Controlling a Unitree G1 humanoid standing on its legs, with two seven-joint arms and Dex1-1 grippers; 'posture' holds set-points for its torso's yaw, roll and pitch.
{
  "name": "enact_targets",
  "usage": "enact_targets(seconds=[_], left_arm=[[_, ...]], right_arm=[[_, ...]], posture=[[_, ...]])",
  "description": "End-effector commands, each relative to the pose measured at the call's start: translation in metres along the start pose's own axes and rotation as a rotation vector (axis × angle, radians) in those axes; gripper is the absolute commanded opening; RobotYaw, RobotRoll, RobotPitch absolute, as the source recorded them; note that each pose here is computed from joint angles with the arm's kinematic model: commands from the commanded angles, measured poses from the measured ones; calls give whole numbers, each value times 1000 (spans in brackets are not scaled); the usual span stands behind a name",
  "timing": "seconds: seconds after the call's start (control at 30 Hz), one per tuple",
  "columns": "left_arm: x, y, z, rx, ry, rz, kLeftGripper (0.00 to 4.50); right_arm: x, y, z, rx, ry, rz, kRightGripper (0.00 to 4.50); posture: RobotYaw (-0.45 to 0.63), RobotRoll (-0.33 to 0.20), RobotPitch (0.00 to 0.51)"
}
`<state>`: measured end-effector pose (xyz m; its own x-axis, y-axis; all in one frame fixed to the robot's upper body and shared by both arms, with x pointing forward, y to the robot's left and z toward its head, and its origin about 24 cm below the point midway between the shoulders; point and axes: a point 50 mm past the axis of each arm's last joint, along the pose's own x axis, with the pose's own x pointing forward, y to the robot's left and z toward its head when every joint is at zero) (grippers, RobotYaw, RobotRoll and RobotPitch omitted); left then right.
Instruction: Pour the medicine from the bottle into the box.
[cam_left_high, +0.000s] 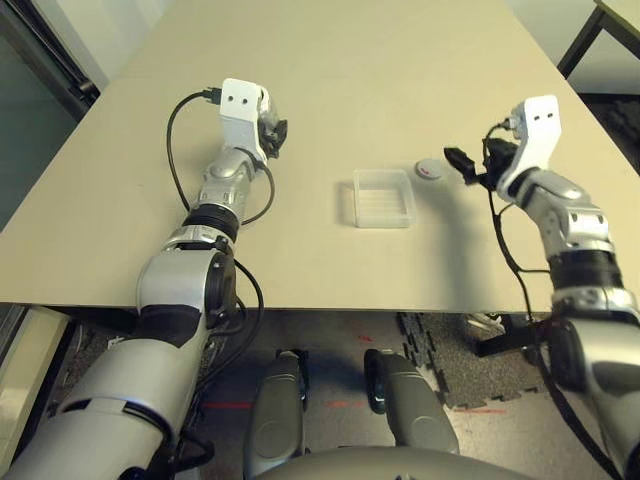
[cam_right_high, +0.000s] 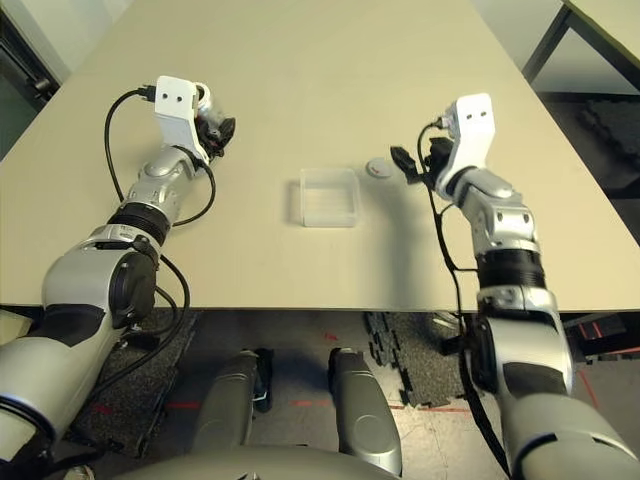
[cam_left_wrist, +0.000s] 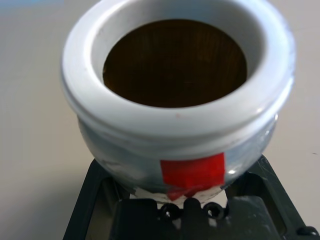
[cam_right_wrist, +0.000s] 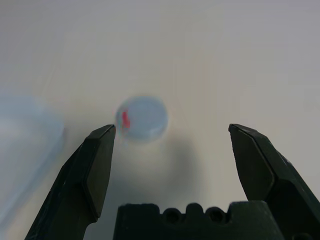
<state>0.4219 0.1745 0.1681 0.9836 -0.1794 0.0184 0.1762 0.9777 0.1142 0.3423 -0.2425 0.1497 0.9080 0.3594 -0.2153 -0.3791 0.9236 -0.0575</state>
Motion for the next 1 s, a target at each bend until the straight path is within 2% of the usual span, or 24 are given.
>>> enact_targets(seconds=[0.03,0.27,0.33,0.4,0.47,0.57,0.7,0.9,1.0], left_arm=[[3,0,11,102,7,-4,2664],[8,-4,35,366,-30,-25,2664],[10,-10,45,520,-57,-48,2664],[14,-29,58,787,-114,-107,2664],[16,-43,65,964,-157,-149,2664],[17,-76,75,1368,-301,-237,2664],[15,-108,74,1819,-473,-346,2664],[11,-131,59,2127,-624,-483,2663],[8,-136,53,2166,-665,-534,2663]], right_arm=[[-15,16,0,-40,66,117,4500],[-33,43,-8,-91,195,296,4500],[-35,50,-9,-107,221,340,4500],[-36,57,-10,-110,237,378,4500],[-34,61,-11,-107,240,392,4500],[-29,63,-12,-115,242,402,4500],[-21,67,-11,-119,233,417,4500],[-8,75,-8,-110,198,433,4500],[-5,77,-7,-102,184,435,4500]], posture=[[-78,0,153],[-85,0,153],[-83,0,153],[-80,0,153],[-77,0,153],[-69,0,151],[-51,0,148],[-53,0,144],[-53,0,144]])
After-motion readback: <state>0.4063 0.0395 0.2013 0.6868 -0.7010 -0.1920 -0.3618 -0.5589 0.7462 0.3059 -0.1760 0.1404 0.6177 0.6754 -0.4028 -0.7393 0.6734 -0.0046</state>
